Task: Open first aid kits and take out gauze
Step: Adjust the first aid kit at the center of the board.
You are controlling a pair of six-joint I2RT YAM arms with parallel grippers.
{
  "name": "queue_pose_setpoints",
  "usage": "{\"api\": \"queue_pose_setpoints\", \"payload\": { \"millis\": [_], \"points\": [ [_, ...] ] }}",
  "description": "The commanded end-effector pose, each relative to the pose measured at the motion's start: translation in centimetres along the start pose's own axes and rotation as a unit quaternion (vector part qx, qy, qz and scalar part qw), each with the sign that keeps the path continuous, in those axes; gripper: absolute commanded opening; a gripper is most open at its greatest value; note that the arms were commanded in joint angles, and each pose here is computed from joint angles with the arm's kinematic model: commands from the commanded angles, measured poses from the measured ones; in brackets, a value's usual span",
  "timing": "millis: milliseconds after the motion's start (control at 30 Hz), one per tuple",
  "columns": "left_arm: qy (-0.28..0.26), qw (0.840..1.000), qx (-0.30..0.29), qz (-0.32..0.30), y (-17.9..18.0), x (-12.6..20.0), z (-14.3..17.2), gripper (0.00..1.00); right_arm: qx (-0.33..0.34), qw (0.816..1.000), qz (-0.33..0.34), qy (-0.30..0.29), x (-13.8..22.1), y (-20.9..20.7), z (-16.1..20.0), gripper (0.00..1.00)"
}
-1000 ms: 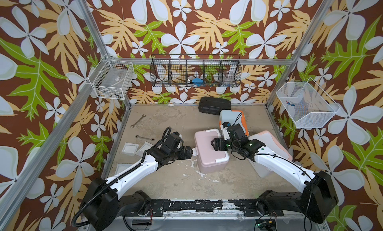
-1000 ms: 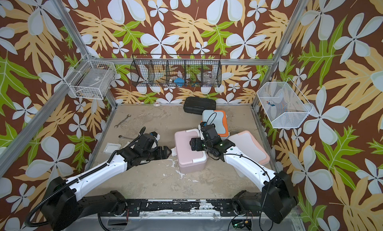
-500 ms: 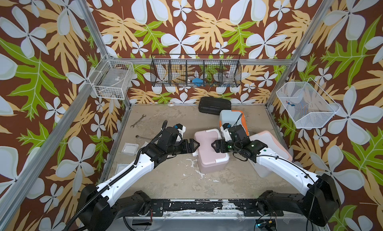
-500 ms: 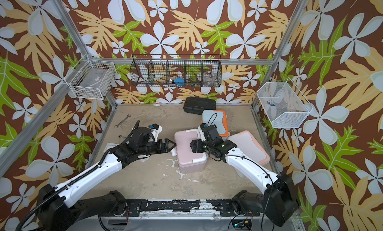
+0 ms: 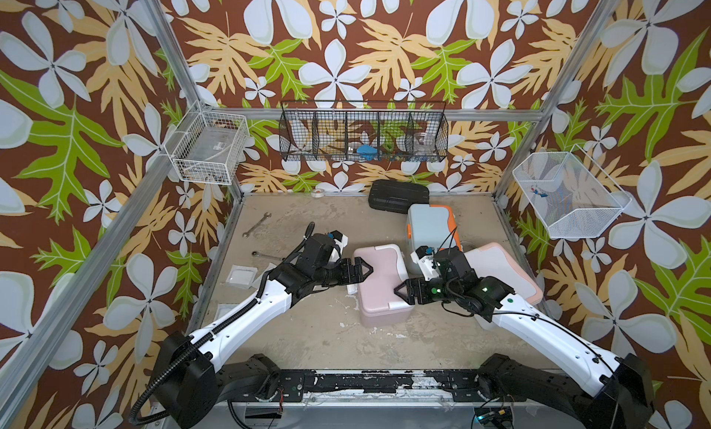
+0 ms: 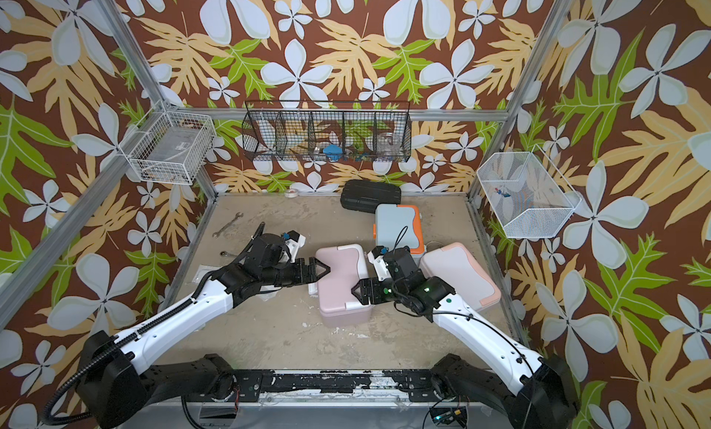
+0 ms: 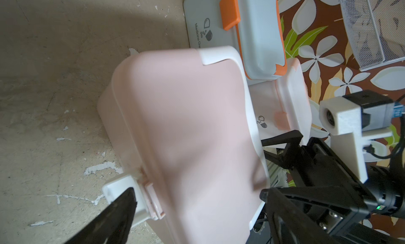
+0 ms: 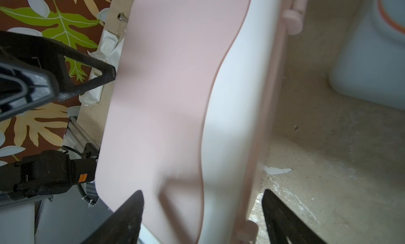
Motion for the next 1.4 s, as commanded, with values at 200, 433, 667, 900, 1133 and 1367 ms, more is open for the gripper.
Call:
{"api": "queue_pose_setpoints", "payload": {
  "millis": [200, 433, 667, 900, 1133, 1367],
  "points": [
    [0.018, 0.998, 0.026, 0.051, -0.1, -0.4, 1.6, 0.93, 0.008, 0.999, 0.034, -0.029, -0.6, 0.3, -2.7, 0.83],
    [0.004, 0.997, 0.025, 0.068, -0.7, -0.4, 0.8, 0.93, 0.015, 1.000, -0.005, 0.017, -2.8, 0.8, -2.4, 0.78],
    [0.009, 0.997, 0.013, 0.069, -0.9, -1.6, -0.5, 0.93, 0.004, 0.998, -0.047, 0.030, -1.7, 1.2, -0.8, 0.78],
    [0.012, 0.998, 0.011, 0.058, -0.4, -1.9, -0.5, 0.93, -0.018, 0.998, -0.052, 0.017, -0.8, 0.9, -0.2, 0.78],
    [0.004, 1.000, 0.003, 0.023, 0.0, -0.3, -0.6, 0.94, -0.007, 1.000, -0.007, -0.015, -0.3, 0.7, -1.6, 0.80],
    [0.024, 0.999, 0.014, 0.030, 0.4, -0.8, 0.7, 0.94, 0.000, 1.000, 0.006, -0.013, -0.9, 0.7, -2.2, 0.81]
  ]
}}
Point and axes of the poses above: each gripper's point midway between its finger pads, its own x axis back along the fingers, its own y axis along the line the jaws close on, z = x × y, the point moved 6 cm from there along x, back along the fingers, and after that the axes turned 15 degrees about -x, right-handed, at the moved point
